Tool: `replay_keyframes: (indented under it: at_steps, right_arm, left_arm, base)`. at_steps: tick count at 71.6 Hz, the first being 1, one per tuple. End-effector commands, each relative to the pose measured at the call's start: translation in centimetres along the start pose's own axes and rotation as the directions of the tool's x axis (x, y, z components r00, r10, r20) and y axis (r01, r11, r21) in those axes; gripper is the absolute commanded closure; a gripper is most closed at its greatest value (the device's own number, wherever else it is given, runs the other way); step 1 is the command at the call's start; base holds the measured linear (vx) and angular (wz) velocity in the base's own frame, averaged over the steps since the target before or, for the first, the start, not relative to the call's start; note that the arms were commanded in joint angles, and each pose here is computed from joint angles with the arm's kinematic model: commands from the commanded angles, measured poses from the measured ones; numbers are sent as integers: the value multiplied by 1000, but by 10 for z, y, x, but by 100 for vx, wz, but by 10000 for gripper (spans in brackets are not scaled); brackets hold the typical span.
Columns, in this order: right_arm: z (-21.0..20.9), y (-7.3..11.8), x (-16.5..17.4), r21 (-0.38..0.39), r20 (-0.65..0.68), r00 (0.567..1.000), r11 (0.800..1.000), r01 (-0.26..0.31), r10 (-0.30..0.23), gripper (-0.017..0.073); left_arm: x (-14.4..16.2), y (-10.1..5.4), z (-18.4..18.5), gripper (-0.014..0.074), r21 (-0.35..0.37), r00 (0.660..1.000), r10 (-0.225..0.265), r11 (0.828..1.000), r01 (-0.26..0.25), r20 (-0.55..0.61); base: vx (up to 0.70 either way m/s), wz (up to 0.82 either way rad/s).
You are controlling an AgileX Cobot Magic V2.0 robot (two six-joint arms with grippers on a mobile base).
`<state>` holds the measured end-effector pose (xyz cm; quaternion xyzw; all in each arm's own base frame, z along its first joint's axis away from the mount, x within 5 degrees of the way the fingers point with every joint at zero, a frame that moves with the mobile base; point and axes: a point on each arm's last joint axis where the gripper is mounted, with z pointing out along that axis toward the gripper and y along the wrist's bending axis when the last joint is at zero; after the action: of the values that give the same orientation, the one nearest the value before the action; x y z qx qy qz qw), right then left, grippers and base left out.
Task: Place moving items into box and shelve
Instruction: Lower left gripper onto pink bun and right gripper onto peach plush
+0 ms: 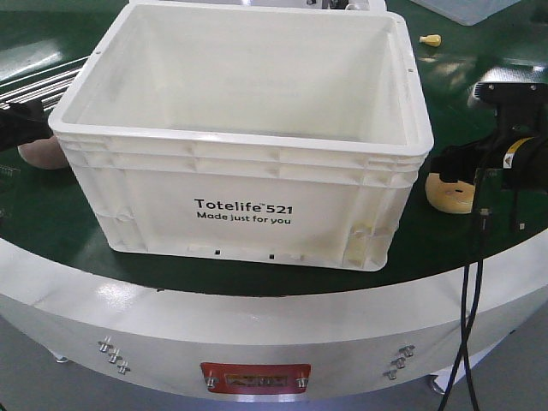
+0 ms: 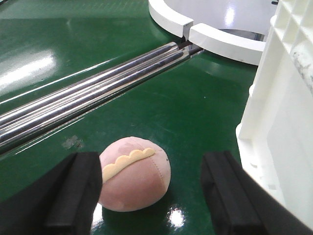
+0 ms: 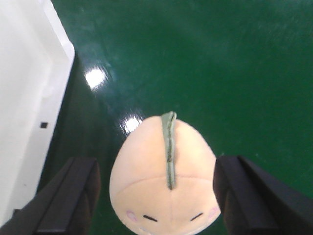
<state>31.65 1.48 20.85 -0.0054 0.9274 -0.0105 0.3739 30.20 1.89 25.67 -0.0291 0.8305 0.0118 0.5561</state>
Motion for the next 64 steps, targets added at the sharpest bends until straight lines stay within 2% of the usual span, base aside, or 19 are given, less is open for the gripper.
replay_keyframes:
  at_steps: [1,24,29,33,37,45,48,64]
  right_arm:
    - [-5,2,-18,-24,103,995,1000,1,1,37]
    - [28,5,-1,-28,9,1000,1000,6,-5,38]
    - [34,5,3,-28,-12,1000,1000,6,-6,61]
    - [37,5,6,-26,-28,1000,1000,1,-1,116]
    - [39,5,8,-25,-39,999,1000,-9,8,213]
    - [39,5,9,-21,-52,999,1000,-12,11,498]
    - [39,4,9,-20,-54,998,1000,-12,11,578]
    - [39,4,9,-21,-53,999,1000,-12,11,577]
  left_arm:
    - [-26,0,-8,38,4,989,-16,1000,16,147]
    - [-26,0,-8,38,4,989,-16,1000,16,147]
    - [-26,0,-8,38,4,989,-16,1000,16,147]
    - [-26,0,-8,38,4,989,-16,1000,16,147]
    - [-26,0,-8,38,4,989,-16,1000,16,147]
    - [-26,0,-8,38,5,989,-16,1000,16,148]
    - [-27,1,-8,38,2,988,-17,1000,17,153]
    - [-27,18,-4,38,-47,983,-33,998,41,178]
  base:
    - [0,0]
    - [0,0]
    - [0,0]
    - [0,0]
    - [0,0]
    - [0,0]
    - [0,0]
    - [0,0]
